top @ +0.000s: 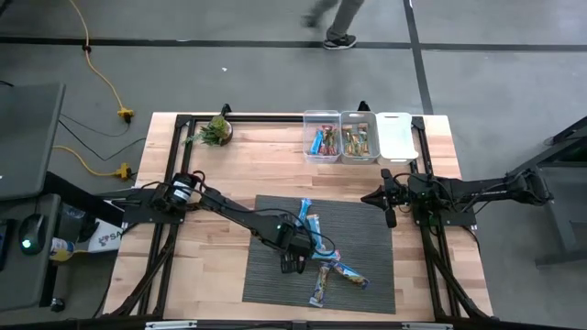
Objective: Pick and place Granola Bars by type
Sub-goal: Put the orange granola bar into the gray bin
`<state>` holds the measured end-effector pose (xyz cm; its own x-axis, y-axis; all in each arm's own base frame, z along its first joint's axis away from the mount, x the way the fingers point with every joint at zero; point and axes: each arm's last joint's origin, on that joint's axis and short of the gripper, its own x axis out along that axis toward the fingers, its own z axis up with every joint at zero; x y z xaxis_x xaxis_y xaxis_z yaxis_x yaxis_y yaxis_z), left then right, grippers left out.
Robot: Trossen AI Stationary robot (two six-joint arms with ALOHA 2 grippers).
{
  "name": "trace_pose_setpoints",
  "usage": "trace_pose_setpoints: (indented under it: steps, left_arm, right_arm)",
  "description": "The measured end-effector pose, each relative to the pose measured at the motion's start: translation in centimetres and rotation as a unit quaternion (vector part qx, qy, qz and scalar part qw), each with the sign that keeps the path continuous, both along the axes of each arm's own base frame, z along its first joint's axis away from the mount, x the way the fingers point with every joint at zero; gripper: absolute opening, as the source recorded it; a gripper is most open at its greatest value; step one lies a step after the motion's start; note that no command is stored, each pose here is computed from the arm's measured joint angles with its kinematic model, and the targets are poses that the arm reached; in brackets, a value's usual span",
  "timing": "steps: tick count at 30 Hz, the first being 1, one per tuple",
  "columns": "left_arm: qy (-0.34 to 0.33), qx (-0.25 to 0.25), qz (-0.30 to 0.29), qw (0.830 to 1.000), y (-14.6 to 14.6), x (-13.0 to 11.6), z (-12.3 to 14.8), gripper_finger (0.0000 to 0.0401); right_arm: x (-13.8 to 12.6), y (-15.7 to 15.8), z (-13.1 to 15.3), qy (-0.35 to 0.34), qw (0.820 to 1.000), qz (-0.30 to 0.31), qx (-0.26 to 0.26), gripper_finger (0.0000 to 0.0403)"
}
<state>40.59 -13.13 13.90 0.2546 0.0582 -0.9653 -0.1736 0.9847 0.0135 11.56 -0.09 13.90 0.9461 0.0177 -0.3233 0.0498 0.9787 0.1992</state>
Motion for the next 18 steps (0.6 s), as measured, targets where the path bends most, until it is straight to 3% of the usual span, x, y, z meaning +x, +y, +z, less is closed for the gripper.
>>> trace_pose_setpoints:
  steps: [9,18]
  left_arm:
    - [-0.005,-0.001,-0.001,1.000,-0.07,0.11,-0.15,0.0150]
    - [-0.004,-0.003,-0.001,1.000,-0.03,0.11,-0.18,0.0117]
  right_arm:
    - [0.00,0.00,0.00,0.000,1.000,0.000,0.000,0.0000]
    - [0.00,0.00,0.00,0.000,1.000,0.000,0.000,0.0000]
